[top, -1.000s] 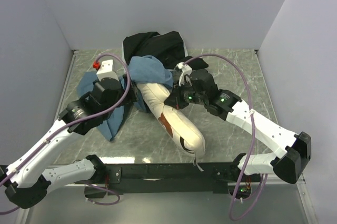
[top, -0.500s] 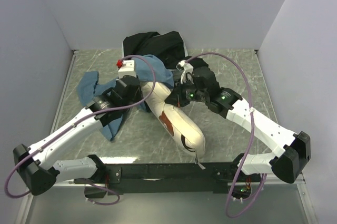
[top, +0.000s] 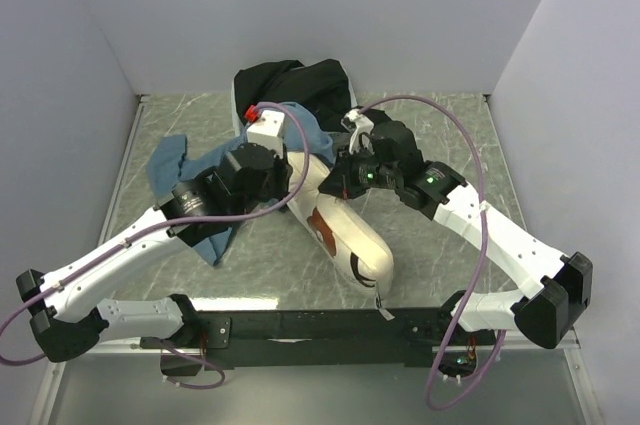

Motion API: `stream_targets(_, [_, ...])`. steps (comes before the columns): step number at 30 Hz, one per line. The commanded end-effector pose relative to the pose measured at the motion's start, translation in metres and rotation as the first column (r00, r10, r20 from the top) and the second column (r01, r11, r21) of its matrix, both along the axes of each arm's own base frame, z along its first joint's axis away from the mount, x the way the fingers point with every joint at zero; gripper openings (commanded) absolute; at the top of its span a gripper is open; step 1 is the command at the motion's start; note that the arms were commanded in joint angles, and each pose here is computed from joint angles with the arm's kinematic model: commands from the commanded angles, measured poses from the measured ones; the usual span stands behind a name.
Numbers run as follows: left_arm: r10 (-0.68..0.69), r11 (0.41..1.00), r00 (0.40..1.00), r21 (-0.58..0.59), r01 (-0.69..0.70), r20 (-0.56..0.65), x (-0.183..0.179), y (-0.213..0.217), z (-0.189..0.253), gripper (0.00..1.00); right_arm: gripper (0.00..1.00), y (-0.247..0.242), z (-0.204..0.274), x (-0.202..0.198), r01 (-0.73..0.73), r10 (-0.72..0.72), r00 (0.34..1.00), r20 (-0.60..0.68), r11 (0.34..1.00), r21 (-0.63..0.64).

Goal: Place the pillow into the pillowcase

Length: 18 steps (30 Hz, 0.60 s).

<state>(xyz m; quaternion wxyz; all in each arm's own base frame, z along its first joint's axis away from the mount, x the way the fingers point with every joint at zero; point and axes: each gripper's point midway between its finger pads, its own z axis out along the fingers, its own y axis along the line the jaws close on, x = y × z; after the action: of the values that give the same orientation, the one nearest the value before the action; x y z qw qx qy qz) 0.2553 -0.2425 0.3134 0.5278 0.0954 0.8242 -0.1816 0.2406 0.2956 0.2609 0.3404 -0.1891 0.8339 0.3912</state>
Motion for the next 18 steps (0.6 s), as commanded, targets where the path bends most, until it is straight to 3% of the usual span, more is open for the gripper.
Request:
stream_targets(1, [0.364, 0.928, 0.93, 0.066, -0.366, 0.042, 0.01, 0.068, -0.001, 0.42, 0.0, 0.001, 0.072, 0.002, -0.03, 0.008, 0.989, 0.149, 0.989, 0.144])
stream_targets(3, [0.425, 0.902, 0.904, 0.064, -0.428, 0.057, 0.01, 0.082, -0.004, 0.62, 0.0, 0.001, 0.069, 0.002, -0.03, 0.01, 0.99, 0.143, 0.99, 0.14])
stream_targets(5, [0.516, 0.853, 0.855, 0.055, -0.518, 0.046, 0.011, 0.104, -0.009, 0.63, 0.0, 0.0, 0.067, 0.002, -0.032, 0.012, 0.991, 0.136, 0.99, 0.14])
stream_targets(7, [0.539, 0.841, 0.841, 0.028, -0.54, 0.042, 0.023, 0.114, -0.009, 0.61, 0.0, -0.001, 0.068, 0.001, -0.033, 0.013, 0.99, 0.138, 0.989, 0.143])
stream_targets(10, [0.407, 0.913, 0.912, 0.022, -0.408, 0.052, 0.03, 0.093, -0.018, 0.6, 0.0, -0.001, 0.069, 0.002, -0.034, 0.014, 0.99, 0.139, 0.989, 0.142])
stream_targets(12, [0.372, 0.928, 0.927, 0.013, -0.373, 0.055, 0.037, 0.081, -0.024, 0.65, 0.0, -0.001, 0.069, 0.003, -0.034, 0.015, 0.991, 0.136, 0.989, 0.142])
stream_targets(18, [0.374, 0.923, 0.918, 0.047, -0.382, 0.132, 0.074, 0.073, -0.023, 0.73, 0.0, 0.004, 0.073, 0.003, -0.054, 0.035, 0.992, 0.125, 0.986, 0.157])
